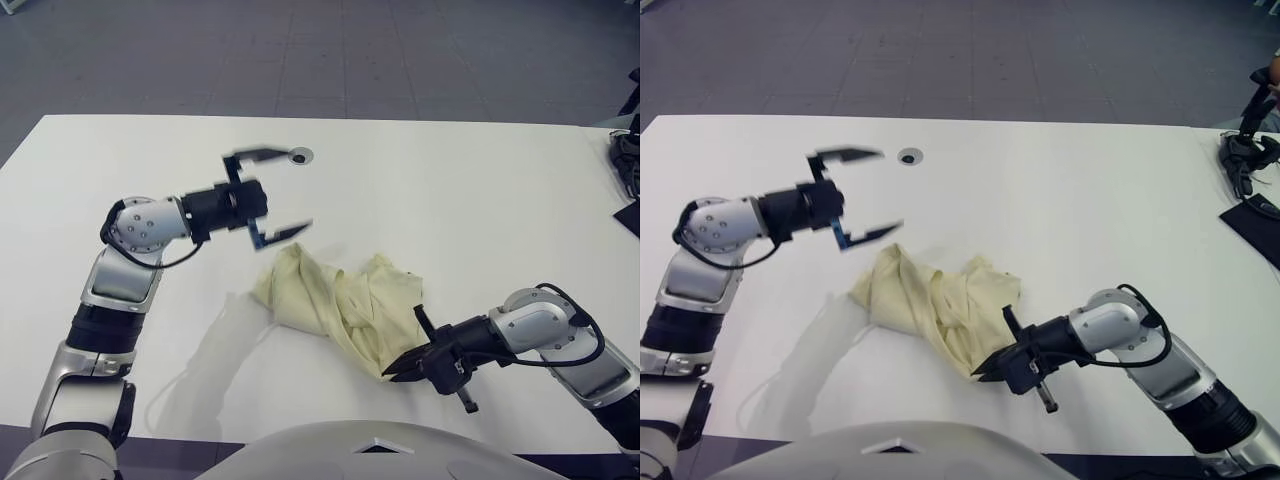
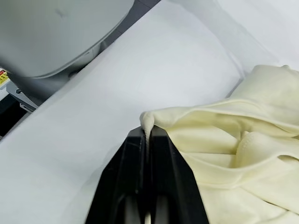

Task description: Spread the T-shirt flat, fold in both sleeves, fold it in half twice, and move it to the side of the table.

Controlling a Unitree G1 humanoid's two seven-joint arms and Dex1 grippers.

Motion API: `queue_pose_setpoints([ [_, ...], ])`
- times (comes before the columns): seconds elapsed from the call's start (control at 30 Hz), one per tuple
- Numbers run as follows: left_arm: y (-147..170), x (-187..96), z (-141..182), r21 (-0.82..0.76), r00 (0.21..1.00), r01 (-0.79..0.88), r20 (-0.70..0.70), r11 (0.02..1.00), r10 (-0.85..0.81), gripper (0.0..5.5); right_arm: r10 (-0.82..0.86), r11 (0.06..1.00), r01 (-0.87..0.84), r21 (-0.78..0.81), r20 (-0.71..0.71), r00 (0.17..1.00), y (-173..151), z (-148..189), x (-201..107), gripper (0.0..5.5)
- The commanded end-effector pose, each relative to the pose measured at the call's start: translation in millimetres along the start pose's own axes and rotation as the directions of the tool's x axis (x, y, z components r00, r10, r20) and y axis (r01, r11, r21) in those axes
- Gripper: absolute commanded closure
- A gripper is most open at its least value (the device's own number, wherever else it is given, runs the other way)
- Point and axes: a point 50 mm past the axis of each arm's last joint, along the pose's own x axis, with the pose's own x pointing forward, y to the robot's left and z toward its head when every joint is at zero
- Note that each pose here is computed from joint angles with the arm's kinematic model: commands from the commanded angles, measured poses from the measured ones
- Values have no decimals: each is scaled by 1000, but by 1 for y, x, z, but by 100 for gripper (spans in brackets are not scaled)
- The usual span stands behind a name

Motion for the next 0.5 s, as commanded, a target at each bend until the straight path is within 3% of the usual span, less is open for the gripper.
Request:
queue_pose_setpoints([
  [0.03,-8,0,-5,0,984,159,-75,987,-159,10,6,1000,-6,-3,-29,1000,0,-5,1,548],
  [0.37,-4,44,-5,60,961,266,-95,962,-260,10,22,1000,-22,-6,-33,999,1,-10,3,548],
  [0.5,-7,54,-7,71,948,309,-103,948,-301,68,20,1000,-20,-7,-31,999,1,-11,3,550],
])
